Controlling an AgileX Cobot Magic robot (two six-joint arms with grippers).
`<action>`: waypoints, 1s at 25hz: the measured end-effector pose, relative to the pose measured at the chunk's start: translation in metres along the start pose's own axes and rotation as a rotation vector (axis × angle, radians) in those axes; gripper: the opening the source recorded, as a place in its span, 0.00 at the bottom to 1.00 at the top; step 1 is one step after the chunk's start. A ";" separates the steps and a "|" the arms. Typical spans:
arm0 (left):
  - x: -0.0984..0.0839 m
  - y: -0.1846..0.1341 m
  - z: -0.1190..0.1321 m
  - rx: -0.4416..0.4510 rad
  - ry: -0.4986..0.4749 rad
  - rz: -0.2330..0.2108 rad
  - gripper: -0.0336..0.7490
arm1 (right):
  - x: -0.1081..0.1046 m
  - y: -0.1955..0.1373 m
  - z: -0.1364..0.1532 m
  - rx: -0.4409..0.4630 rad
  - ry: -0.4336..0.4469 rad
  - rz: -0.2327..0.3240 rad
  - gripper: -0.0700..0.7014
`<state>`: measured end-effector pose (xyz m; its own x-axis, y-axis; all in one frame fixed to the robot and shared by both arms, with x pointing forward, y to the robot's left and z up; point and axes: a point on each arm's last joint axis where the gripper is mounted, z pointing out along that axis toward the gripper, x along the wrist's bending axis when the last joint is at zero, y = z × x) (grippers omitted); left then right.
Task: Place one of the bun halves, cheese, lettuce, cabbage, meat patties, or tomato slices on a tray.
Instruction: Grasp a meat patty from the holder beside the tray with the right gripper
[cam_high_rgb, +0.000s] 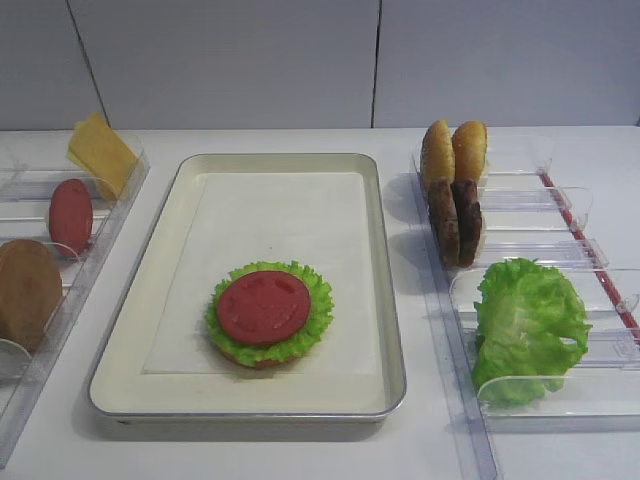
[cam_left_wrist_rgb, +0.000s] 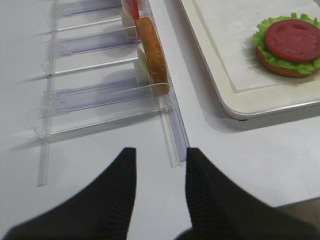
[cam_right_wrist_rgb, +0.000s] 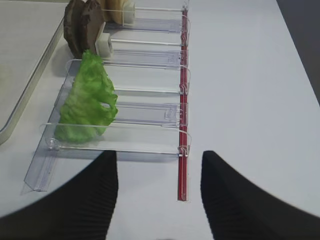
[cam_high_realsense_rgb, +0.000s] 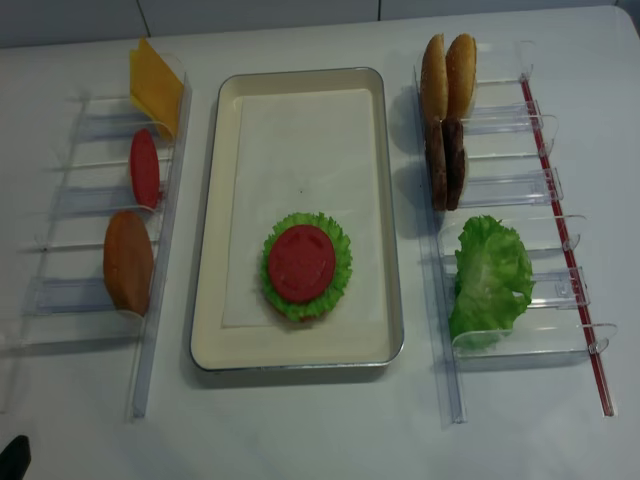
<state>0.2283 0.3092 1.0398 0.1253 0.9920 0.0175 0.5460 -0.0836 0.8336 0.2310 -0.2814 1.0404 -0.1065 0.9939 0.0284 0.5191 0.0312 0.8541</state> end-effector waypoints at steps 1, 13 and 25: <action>0.000 0.000 0.000 0.000 0.000 0.000 0.33 | 0.000 0.000 0.000 0.000 0.000 0.000 0.60; 0.000 0.000 0.000 0.000 0.000 0.000 0.33 | -0.004 0.039 0.003 0.107 0.009 0.018 0.60; 0.000 0.000 0.000 0.000 0.000 0.000 0.33 | -0.010 0.105 0.040 0.307 0.080 0.091 0.60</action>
<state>0.2283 0.3092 1.0398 0.1253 0.9920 0.0175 0.5460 -0.0836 0.8336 0.3207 -0.2841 1.1091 -0.1078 0.9831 0.1482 0.7597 -0.0147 0.6501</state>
